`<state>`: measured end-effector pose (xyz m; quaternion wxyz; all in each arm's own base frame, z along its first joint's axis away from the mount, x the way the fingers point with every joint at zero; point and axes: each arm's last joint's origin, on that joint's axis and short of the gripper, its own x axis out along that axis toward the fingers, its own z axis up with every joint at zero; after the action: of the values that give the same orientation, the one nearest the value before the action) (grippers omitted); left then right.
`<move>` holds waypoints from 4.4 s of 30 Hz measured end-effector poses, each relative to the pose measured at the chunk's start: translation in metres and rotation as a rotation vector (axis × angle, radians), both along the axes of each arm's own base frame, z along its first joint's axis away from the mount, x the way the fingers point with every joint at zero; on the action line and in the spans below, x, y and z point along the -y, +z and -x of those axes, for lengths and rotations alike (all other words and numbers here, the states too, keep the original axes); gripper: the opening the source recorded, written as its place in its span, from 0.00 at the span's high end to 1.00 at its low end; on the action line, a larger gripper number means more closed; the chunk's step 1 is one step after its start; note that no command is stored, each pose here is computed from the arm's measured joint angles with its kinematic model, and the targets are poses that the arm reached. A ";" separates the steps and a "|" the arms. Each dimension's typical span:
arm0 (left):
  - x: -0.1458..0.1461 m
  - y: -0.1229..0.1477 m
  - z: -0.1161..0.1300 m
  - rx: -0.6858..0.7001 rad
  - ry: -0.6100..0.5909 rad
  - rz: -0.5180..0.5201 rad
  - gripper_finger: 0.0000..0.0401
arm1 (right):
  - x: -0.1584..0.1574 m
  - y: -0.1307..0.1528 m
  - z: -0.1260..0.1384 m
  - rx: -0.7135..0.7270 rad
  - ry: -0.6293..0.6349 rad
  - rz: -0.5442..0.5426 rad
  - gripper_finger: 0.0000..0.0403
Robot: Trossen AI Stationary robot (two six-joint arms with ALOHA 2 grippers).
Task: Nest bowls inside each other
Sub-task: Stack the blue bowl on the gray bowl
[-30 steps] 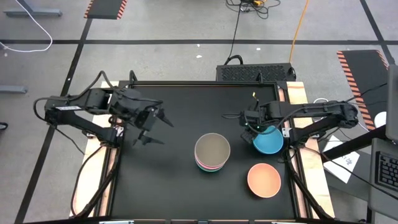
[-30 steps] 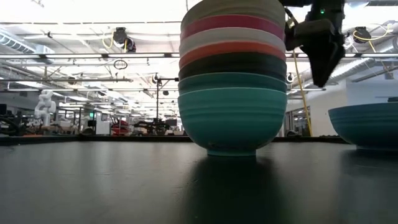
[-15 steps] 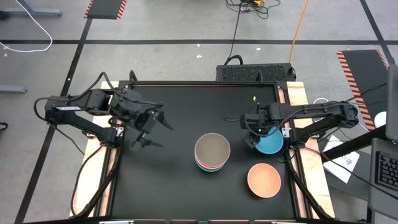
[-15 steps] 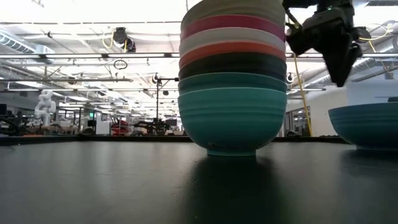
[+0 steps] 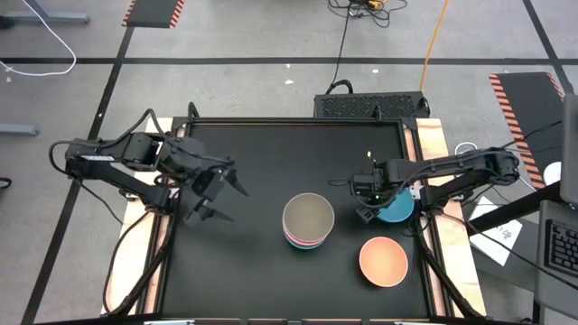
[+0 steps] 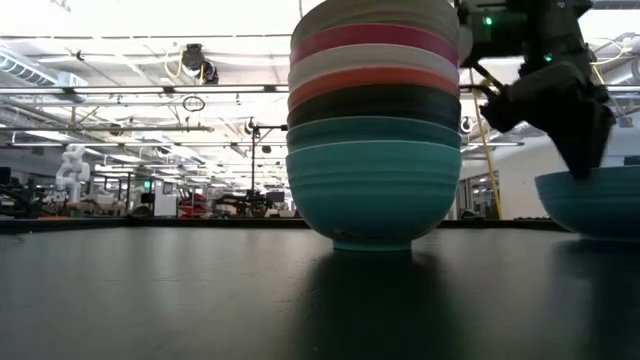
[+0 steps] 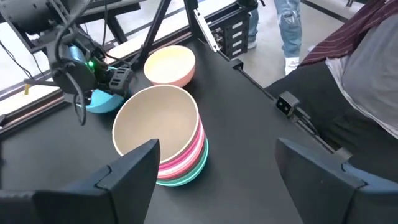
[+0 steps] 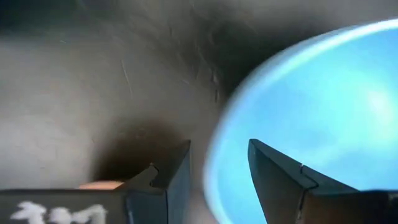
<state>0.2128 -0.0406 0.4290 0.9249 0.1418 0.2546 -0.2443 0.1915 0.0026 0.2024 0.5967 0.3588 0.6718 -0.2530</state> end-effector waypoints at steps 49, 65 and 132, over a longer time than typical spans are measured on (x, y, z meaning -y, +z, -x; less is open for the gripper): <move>-0.001 -0.020 -0.001 -0.097 -0.018 -0.045 0.20 | -0.031 0.174 -0.038 0.506 0.346 0.370 1.00; -0.013 -0.023 -0.004 -0.093 0.027 -0.058 0.20 | -0.076 0.184 -0.138 0.405 0.560 0.261 1.00; -0.017 -0.058 -0.026 -0.028 -0.278 0.045 0.20 | 0.081 0.161 -0.110 0.316 0.289 0.568 0.68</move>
<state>0.2392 -0.0232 0.3709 0.8814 0.1514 0.2399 -0.3777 0.3018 -0.0785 0.3634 0.7988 0.1146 0.5179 -0.2839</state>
